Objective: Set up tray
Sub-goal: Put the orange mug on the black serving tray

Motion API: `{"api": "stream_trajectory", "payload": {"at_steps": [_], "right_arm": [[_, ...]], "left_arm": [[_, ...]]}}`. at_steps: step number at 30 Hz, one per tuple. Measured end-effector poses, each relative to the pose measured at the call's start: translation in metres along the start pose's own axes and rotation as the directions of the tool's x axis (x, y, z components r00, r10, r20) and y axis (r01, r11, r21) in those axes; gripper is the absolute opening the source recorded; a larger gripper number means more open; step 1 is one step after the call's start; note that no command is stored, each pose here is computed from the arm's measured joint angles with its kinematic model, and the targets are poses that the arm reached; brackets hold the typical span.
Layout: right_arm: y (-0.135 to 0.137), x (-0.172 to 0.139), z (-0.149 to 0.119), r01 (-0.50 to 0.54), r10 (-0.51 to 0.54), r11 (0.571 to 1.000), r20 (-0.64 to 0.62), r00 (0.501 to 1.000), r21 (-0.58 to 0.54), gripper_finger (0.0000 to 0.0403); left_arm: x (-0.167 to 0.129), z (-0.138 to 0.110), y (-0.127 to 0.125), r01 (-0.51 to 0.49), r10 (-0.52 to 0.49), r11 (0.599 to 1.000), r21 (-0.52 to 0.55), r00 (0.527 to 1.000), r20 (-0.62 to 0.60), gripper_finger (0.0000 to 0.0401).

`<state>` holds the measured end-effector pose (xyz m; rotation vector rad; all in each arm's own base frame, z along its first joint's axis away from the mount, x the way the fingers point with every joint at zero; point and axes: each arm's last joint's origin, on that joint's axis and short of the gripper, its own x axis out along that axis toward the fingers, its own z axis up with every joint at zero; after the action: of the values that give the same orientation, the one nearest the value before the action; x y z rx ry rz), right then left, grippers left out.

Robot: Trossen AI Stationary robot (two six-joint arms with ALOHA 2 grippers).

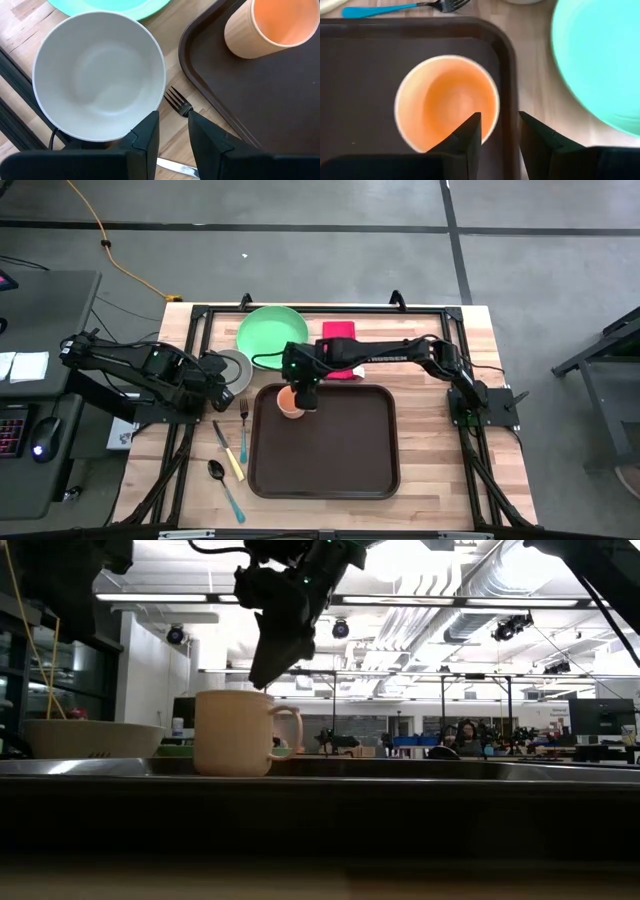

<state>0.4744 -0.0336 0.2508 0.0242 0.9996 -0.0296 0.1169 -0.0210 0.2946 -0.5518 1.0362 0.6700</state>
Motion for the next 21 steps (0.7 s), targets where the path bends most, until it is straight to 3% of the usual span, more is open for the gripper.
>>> {"api": "stream_trajectory", "payload": {"at_steps": [21], "right_arm": [[-0.025, -0.008, -0.021, 0.072, -0.048, 0.993, -0.235, 0.971, 0.094, 0.0103]], "left_arm": [[0.000, 0.004, -0.006, 0.061, -0.061, 0.998, -0.016, 0.997, 0.049, 0.0136]]}}
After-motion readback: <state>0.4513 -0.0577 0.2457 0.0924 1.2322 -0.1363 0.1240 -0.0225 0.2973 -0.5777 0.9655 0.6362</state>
